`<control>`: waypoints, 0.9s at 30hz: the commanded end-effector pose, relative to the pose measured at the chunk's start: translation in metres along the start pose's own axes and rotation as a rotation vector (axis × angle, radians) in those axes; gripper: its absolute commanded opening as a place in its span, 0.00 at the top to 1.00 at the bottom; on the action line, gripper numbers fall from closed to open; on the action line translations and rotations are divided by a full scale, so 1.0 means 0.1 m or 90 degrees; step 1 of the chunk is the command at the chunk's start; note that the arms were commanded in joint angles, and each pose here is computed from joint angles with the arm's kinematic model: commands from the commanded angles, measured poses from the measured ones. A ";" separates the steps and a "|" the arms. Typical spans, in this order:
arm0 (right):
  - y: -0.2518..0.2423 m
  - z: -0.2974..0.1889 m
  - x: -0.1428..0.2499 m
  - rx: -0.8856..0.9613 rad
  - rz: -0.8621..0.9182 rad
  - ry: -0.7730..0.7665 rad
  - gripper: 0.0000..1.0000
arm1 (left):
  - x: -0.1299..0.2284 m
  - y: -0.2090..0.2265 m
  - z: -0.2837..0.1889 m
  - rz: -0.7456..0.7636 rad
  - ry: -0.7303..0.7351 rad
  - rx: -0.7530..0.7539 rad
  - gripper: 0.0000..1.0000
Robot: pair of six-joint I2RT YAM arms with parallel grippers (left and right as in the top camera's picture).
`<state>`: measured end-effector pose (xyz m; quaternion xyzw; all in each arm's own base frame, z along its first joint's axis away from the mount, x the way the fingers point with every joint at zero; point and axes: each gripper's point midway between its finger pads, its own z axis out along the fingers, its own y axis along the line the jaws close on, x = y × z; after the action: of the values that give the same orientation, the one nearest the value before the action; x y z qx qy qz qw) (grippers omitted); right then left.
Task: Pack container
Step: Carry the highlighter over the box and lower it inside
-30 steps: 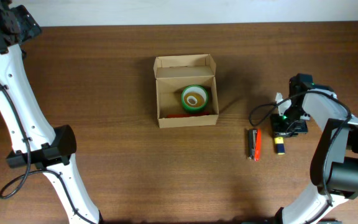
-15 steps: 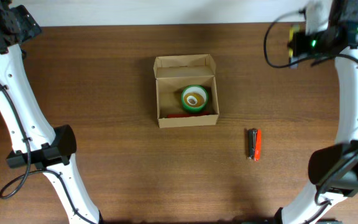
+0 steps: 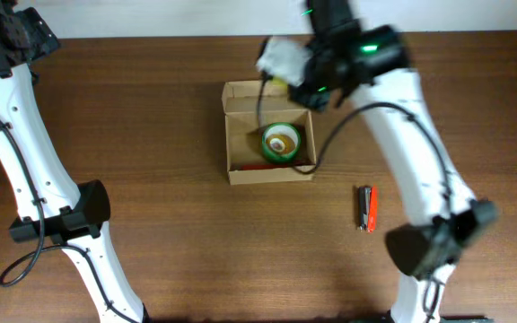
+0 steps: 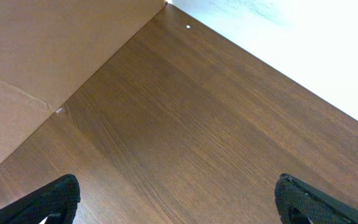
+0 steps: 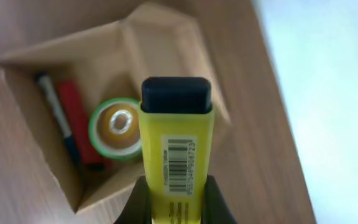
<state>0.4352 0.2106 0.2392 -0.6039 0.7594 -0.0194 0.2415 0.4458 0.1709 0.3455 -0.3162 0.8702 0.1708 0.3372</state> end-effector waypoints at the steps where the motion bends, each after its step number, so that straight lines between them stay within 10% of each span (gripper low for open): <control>1: 0.16 0.51 0.13 -0.049 -0.078 0.082 0.96 | -0.07 0.09 -0.12 -0.001 -0.021 -0.005 0.00; 10: 0.73 1.40 0.33 -0.195 -0.109 0.174 0.97 | -0.07 0.09 -0.12 -0.001 -0.021 -0.005 0.00; 27: 1.31 1.55 0.16 -0.288 -0.139 0.152 0.96 | -0.07 0.09 -0.12 -0.001 -0.021 -0.005 0.00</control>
<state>0.3878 0.2650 0.0583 -0.7071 0.7061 0.0354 0.0134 0.4458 0.1708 0.3455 -0.3161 0.8702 0.1706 0.3372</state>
